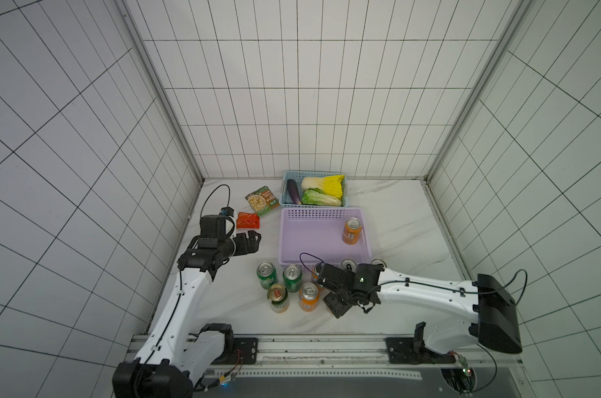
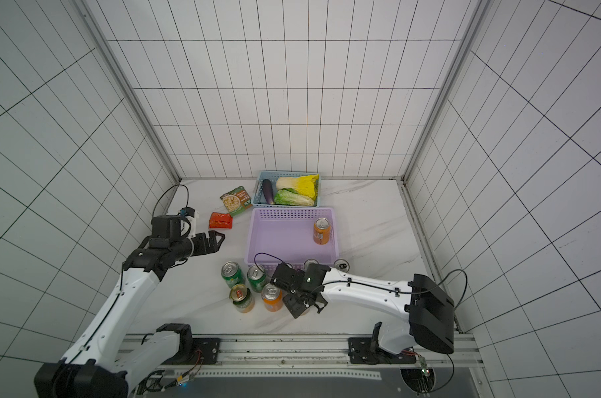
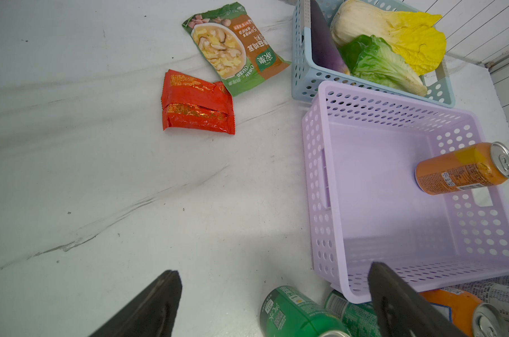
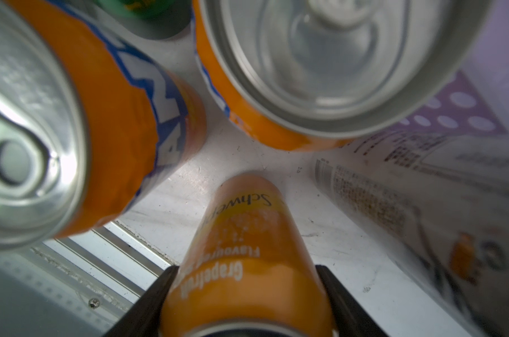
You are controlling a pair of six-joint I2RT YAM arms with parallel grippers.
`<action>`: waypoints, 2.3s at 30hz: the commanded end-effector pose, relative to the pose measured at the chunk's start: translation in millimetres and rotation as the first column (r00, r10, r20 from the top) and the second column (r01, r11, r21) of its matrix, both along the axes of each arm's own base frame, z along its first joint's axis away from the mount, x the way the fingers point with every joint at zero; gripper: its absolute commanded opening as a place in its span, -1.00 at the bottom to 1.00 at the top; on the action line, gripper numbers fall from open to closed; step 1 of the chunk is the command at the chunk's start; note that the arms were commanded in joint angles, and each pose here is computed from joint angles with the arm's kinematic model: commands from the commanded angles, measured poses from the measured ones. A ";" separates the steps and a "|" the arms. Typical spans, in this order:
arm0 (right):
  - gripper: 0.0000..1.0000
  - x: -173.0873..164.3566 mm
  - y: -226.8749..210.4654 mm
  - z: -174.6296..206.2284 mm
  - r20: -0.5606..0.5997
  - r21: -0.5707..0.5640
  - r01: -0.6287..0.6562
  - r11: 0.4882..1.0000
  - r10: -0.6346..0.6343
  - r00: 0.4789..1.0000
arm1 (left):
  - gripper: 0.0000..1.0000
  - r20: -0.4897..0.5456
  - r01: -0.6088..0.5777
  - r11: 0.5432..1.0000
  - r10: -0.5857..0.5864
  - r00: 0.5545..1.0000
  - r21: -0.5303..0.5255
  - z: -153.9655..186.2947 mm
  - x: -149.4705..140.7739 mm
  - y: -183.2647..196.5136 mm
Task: Take out the drinks from the basket
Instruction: Place the drink at the center of the board, then pick up the drink from the basket.
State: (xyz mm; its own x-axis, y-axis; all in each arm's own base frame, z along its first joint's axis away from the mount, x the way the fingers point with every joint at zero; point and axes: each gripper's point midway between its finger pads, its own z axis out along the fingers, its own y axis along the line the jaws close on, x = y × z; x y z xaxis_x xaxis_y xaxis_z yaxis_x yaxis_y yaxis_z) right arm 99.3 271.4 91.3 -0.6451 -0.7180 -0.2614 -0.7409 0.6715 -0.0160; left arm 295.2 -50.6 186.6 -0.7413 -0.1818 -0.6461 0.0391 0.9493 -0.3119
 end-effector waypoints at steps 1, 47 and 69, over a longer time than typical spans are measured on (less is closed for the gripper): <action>0.45 0.5 -1.3 -3.6 0.009 -0.008 0.008 1.000 -0.008 1.000 | 0.96 0.005 0.014 1.000 -0.014 1.000 0.002 0.2 0.6 -0.6; 1.00 216.5 -60.6 111.2 0.062 0.144 0.364 0.920 -0.375 0.925 | 0.96 0.001 0.017 1.000 -0.017 1.000 -0.003 0.1 0.8 -1.6; 0.94 276.5 -55.4 42.5 -0.023 0.036 0.412 0.911 -0.411 0.911 | 0.96 -0.001 0.021 1.000 -0.021 1.000 -0.004 -0.5 0.5 -2.2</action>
